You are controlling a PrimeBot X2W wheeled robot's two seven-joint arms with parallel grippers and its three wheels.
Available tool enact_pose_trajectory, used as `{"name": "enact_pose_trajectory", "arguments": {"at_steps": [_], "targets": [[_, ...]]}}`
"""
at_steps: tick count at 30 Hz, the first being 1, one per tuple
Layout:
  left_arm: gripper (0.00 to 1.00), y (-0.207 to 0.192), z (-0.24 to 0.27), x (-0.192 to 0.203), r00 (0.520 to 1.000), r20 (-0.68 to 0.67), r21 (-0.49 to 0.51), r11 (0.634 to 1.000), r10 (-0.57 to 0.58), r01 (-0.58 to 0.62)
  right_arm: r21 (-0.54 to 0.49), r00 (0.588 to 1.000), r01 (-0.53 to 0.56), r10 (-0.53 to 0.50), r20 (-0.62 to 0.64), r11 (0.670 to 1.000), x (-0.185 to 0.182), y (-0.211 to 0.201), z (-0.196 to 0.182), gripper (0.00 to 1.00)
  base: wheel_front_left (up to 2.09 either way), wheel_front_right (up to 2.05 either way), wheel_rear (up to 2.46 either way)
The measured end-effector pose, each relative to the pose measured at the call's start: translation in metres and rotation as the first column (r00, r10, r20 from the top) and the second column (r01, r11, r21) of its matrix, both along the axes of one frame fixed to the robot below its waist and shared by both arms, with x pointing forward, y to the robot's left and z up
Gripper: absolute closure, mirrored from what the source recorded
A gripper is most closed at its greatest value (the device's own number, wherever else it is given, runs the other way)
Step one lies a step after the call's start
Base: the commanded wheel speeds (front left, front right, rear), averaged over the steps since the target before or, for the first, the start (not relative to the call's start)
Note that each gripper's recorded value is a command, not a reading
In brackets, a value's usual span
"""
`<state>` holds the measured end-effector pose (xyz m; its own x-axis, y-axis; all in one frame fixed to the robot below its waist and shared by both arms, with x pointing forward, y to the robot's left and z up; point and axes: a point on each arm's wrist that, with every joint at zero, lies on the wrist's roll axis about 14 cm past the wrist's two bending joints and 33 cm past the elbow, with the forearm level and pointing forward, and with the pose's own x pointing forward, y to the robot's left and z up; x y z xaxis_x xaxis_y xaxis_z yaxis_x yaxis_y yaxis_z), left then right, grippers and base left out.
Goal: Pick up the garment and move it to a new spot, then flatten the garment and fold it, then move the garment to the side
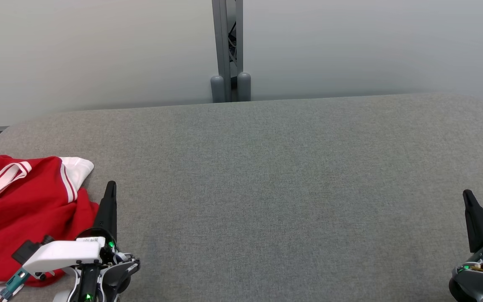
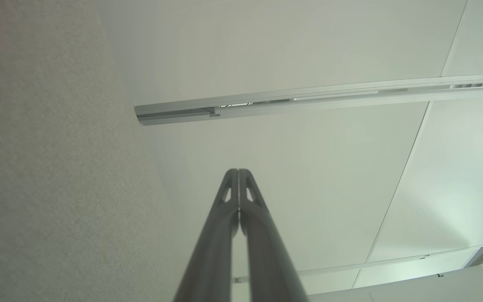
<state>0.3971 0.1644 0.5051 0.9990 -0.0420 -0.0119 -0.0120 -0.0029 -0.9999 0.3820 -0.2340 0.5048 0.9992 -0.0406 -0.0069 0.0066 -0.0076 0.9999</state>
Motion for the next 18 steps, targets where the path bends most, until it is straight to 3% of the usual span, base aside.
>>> {"name": "enact_pose_trajectory", "arguments": {"at_steps": [18], "targets": [[1.0,-0.0001,0.0,0.0,1.0,0.0,0.0,1.0,0.0,0.0,0.0,1.0,0.0,0.0,0.0,1.0,0.0,0.0,0.0,1.0,0.0,0.0,0.0]]}}
